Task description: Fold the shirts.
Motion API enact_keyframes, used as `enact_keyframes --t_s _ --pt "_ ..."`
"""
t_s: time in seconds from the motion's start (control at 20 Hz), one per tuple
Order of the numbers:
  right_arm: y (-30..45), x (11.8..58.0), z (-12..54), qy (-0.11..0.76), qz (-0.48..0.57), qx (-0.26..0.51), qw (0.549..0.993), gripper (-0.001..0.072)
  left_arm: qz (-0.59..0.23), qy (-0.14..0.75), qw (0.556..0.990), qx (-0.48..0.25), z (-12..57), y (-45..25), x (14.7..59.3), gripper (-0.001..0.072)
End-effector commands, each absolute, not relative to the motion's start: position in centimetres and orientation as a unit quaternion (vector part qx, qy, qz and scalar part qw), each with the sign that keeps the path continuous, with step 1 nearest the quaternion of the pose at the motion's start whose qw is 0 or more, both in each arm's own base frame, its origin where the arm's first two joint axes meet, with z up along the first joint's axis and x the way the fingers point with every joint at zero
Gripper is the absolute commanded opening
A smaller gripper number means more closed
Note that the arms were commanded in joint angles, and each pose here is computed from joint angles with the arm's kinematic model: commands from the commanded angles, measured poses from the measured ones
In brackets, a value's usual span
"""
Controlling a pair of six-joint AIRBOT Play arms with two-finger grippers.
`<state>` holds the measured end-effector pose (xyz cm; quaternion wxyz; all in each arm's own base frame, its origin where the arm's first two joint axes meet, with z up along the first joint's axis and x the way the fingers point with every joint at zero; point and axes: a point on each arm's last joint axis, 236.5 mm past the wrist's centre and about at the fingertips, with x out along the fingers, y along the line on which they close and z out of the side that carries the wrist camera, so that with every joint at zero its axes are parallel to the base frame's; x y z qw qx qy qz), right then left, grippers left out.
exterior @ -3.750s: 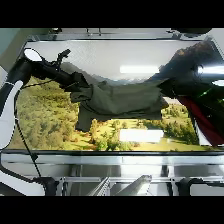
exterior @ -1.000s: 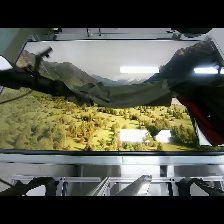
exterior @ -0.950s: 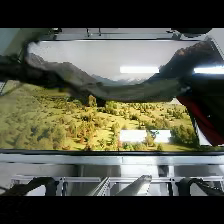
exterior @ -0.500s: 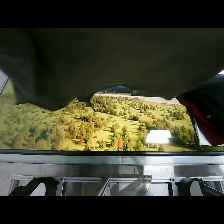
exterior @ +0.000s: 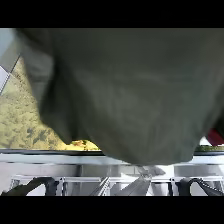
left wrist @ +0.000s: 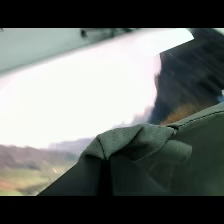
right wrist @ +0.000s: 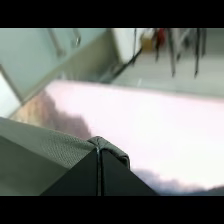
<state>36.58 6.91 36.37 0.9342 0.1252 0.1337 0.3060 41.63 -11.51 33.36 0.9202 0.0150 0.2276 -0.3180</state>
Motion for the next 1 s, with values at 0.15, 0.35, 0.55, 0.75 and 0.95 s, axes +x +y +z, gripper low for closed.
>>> enact_keyframes --t_s 0.15,0.35,0.55,0.75,0.95 --pt "4.8 49.5 11.0 0.355 0.236 0.238 0.873 0.0018 -0.353 0.414 0.838 -0.044 10.0 -13.9 54.1 0.0026" --pt "1.1 54.9 3.6 0.348 0.142 0.295 0.878 0.0018 -0.330 0.411 0.848 -0.063 4.7 -13.4 59.7 0.0029" --pt "-0.5 55.2 3.9 0.338 0.129 0.298 0.883 0.0403 -0.275 0.377 0.881 -0.072 7.1 -9.1 60.7 0.0343" --pt "-0.7 51.7 6.7 0.360 0.180 0.303 0.864 0.0338 -0.234 0.471 0.843 -0.111 8.0 -2.4 54.9 0.0343" --pt "1.3 46.9 7.3 0.420 0.252 0.325 0.809 0.0021 -0.239 0.579 0.758 -0.182 5.6 -0.2 48.3 0.0342"
